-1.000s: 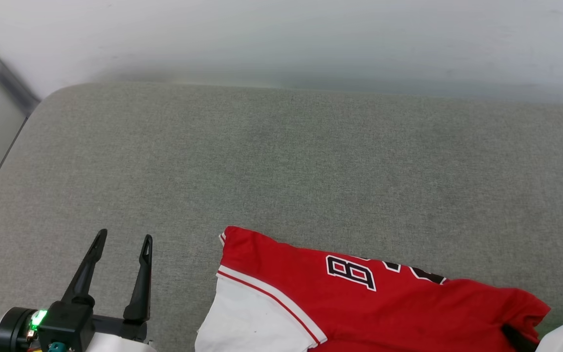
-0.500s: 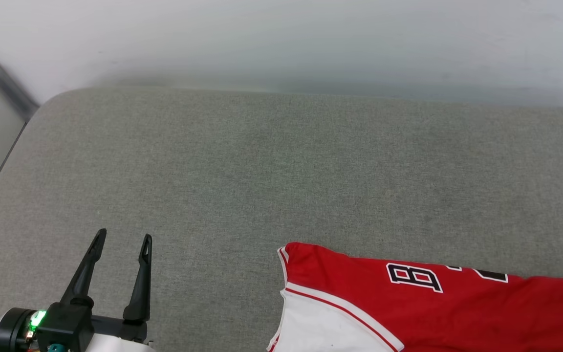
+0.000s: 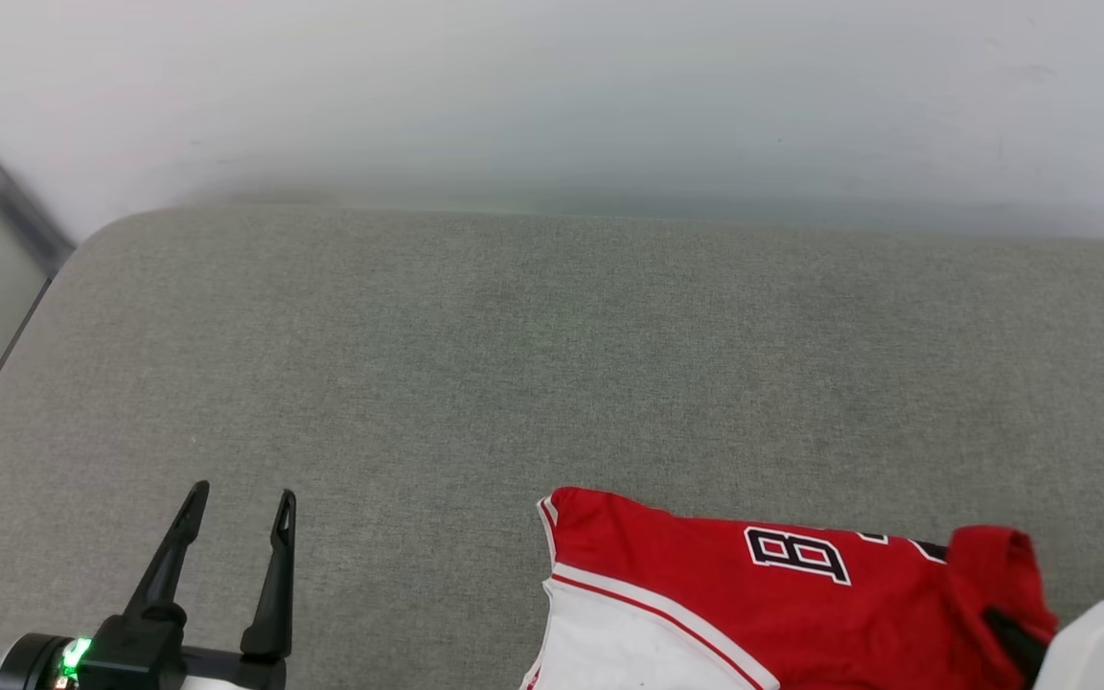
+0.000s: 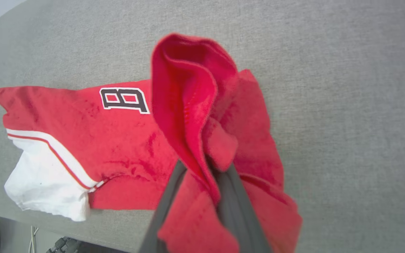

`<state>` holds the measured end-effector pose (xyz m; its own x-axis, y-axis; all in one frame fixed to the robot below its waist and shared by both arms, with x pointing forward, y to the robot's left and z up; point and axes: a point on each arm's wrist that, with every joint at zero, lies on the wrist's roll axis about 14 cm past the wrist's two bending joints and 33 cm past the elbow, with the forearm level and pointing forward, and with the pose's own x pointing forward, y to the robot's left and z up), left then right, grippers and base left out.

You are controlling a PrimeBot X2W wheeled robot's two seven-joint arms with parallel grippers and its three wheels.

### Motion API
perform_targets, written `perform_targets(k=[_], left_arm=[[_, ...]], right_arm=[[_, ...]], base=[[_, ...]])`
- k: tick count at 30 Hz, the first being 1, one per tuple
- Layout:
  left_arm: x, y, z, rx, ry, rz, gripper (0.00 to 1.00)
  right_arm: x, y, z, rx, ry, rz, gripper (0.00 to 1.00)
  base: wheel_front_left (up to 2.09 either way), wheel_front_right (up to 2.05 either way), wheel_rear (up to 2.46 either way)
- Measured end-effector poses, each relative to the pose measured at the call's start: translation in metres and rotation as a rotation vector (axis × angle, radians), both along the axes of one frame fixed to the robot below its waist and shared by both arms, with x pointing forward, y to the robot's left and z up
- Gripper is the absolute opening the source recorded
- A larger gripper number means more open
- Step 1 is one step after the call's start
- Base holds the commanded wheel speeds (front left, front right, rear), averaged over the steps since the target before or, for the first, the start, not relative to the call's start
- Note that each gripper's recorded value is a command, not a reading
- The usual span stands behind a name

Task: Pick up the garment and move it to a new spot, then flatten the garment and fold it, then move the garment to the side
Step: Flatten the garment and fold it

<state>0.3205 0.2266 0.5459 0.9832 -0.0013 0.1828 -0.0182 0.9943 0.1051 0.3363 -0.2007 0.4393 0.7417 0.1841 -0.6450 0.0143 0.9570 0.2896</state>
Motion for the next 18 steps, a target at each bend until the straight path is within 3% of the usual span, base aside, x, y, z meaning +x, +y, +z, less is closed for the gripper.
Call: perform_targets(k=[7, 12, 18], left_arm=[[-0.003, -0.001, -0.003, -0.017, 0.008, 0.005, 1.00], [-0.007, 0.000, -0.006, -0.020, 0.017, 0.014, 1.00], [-0.013, 0.005, -0.011, -0.025, 0.030, 0.031, 1.00]], right_arm=[[-0.008, 0.062, 0.012, 0.095, 0.012, 0.157, 0.00], [-0.016, 0.115, 0.013, 0.311, 0.033, 0.270, 0.00], [-0.018, 0.162, 0.011, 0.443, 0.035, 0.351, 0.00]], base=[[0.00, 0.00, 0.00], [0.00, 0.00, 0.00], [0.00, 0.00, 0.00]])
